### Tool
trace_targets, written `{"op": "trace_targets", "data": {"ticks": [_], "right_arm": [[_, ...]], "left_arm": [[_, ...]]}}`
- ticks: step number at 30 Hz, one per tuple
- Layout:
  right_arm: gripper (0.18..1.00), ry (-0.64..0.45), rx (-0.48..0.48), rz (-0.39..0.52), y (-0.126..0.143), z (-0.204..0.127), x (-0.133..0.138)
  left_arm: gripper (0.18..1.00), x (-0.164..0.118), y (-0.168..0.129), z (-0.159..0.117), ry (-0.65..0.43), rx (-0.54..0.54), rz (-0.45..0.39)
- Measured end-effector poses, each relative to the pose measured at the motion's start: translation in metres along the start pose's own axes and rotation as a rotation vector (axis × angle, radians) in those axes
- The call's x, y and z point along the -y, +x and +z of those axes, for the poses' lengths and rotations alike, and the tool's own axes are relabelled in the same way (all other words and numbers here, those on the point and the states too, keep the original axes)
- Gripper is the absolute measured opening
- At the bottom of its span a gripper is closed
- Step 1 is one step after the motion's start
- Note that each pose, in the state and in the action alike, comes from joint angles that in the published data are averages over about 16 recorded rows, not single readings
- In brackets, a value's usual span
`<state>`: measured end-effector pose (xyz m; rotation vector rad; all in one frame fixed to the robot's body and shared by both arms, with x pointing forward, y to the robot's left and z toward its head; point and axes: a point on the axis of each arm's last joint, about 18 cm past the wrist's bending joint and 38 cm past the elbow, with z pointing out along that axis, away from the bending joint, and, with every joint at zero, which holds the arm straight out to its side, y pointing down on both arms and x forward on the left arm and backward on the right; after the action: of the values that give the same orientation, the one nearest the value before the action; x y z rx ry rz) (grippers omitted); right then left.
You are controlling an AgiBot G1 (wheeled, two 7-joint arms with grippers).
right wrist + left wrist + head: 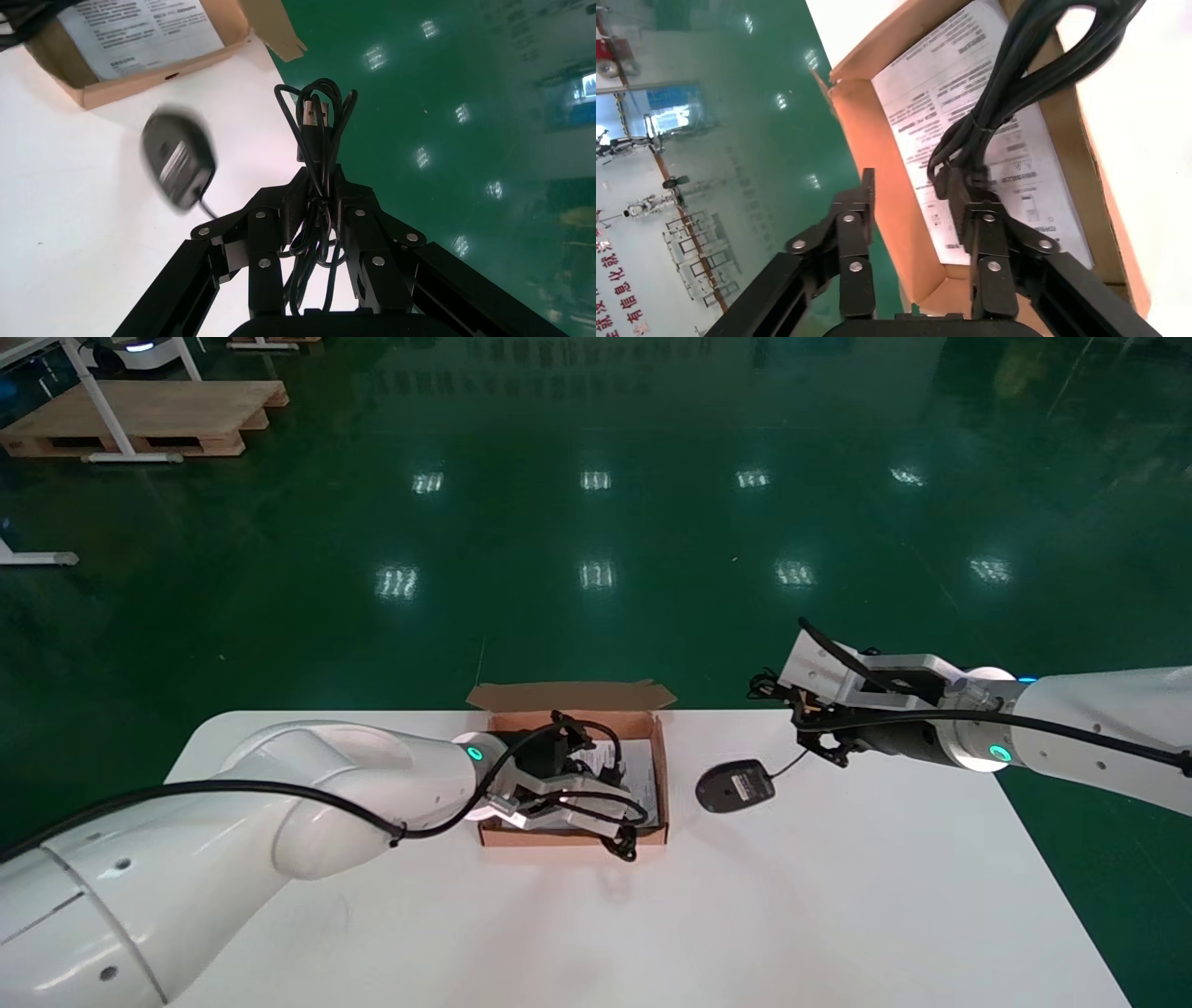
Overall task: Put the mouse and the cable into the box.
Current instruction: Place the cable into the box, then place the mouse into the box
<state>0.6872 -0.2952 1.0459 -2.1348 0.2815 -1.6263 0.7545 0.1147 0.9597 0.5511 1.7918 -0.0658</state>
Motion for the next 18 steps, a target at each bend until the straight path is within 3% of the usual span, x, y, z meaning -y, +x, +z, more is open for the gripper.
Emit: {"op": "trace_targets", "data": {"ticks": [5, 10, 18], "right_arm": [[0.237, -0.008, 0.003, -0.018, -0.002, 0.002, 0.001], [0.237, -0.018, -0.003, -0.075, -0.005, 0.009, 0.009], [0.237, 0.021, -0.039, -0.226, -0.005, 0.021, 0.058]], "left_arm": [[0.454, -0.020, -0.009, -0.007, -0.030, 0.024, -0.054], [0.565, -0.063, -0.024, -0.026, -0.098, 0.064, -0.150], [0.750, -0.135, -0.039, -0.071, -0.219, 0.122, -0.307]]}}
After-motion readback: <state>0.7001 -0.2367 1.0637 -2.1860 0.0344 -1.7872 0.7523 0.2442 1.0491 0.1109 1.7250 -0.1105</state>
